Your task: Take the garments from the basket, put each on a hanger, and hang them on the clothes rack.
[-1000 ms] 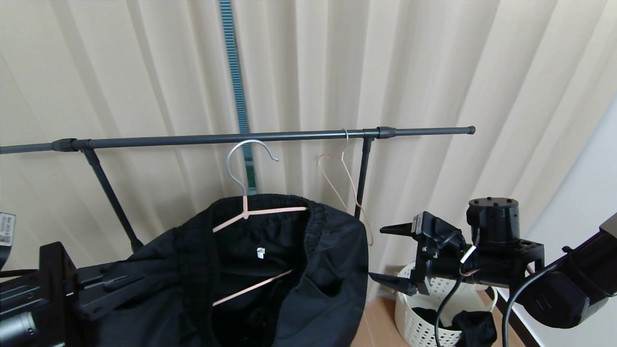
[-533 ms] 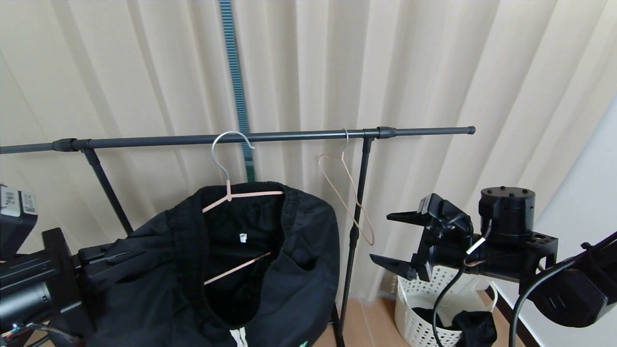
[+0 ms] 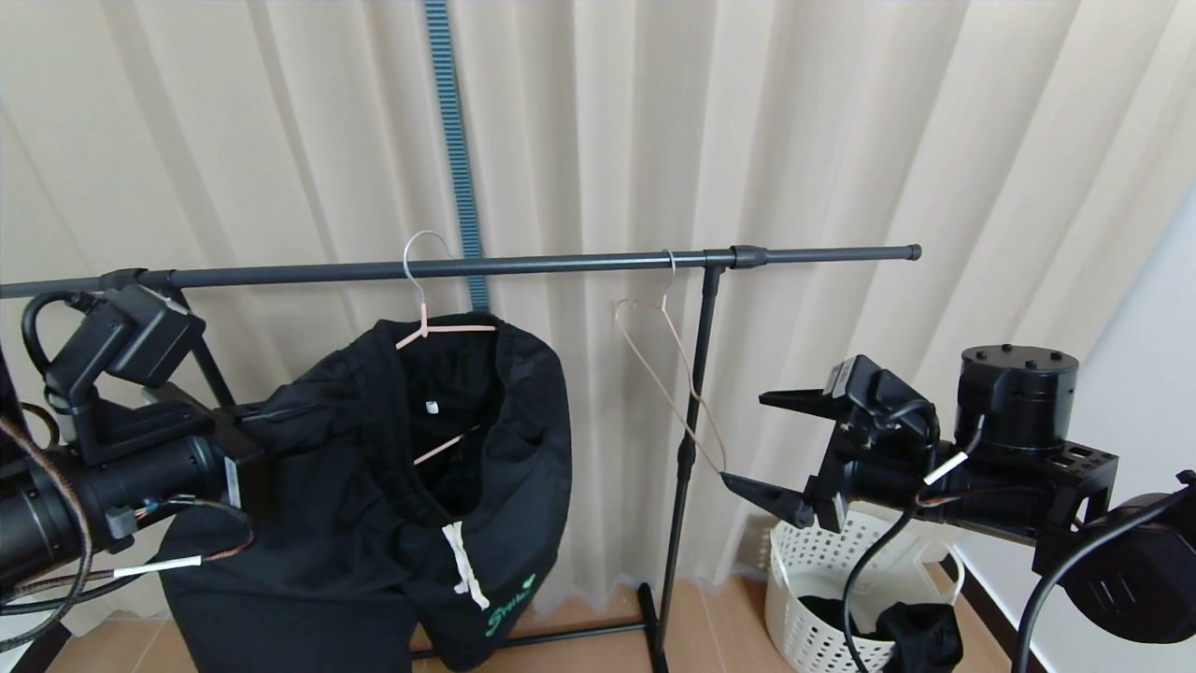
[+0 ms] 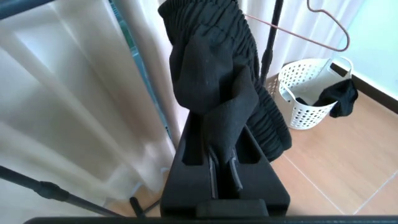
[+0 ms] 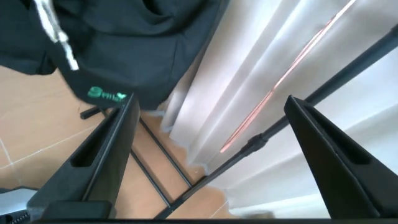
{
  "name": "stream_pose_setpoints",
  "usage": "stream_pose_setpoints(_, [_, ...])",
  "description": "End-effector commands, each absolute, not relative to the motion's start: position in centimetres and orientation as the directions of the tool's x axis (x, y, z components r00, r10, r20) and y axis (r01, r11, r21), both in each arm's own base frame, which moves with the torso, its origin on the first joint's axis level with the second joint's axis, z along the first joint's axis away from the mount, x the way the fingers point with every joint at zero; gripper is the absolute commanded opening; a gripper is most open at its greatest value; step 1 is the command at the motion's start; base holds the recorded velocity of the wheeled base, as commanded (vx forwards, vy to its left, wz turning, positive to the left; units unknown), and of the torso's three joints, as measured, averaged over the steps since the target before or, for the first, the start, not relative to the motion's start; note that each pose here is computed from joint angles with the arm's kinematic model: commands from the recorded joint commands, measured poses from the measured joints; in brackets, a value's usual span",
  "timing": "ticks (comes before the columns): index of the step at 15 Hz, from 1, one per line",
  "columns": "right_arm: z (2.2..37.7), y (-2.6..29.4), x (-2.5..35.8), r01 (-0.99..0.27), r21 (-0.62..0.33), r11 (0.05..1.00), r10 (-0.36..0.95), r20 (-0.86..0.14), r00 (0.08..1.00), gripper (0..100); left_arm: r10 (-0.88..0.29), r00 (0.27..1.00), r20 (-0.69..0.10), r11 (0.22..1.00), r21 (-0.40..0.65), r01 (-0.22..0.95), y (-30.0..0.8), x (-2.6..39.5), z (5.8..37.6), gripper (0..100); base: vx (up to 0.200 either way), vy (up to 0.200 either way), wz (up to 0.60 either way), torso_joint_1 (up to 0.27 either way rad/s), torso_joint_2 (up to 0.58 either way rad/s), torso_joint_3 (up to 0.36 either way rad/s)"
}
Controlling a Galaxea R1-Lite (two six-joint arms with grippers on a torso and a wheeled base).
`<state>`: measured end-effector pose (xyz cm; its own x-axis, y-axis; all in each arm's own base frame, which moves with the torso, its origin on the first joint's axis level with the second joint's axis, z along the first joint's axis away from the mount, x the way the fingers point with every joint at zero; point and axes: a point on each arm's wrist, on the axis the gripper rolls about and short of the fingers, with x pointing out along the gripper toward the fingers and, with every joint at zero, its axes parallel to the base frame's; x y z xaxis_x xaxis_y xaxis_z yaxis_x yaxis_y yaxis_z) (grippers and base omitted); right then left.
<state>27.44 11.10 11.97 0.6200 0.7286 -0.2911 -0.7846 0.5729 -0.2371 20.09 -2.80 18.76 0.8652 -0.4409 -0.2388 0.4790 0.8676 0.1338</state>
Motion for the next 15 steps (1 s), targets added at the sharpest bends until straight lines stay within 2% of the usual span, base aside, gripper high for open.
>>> stream_pose_setpoints(1, [12.5, 11.0, 27.2, -0.772, -0.252, 0.584, 0.721, -0.277, 0.636, 100, -0.442, 0.857, -0.265, 0.869, 0.108, 0.482, -3.3, 21.7, 18.4, 0, 0.0, 0.0, 0.0, 0.0, 0.0, 0.0])
stream_pose_setpoints(6, [13.9, 10.7, 26.7, -0.727, -0.288, 0.623, 0.686, -0.245, 0.685, 100, -0.348, 0.887, -0.302, 0.92, 0.072, 0.385, -3.5, 23.5, 17.9, 0, 0.0, 0.0, 0.0, 0.0, 0.0, 0.0])
stream_pose_setpoints(15, [13.5, 10.7, 26.8, -0.716, -0.289, 0.635, 0.669, -0.258, 0.697, 100, -0.289, 0.898, -0.331, 0.952, 0.001, 0.307, -3.9, 28.8, 17.2, 0, 0.0, 0.0, 0.0, 0.0, 0.0, 0.0])
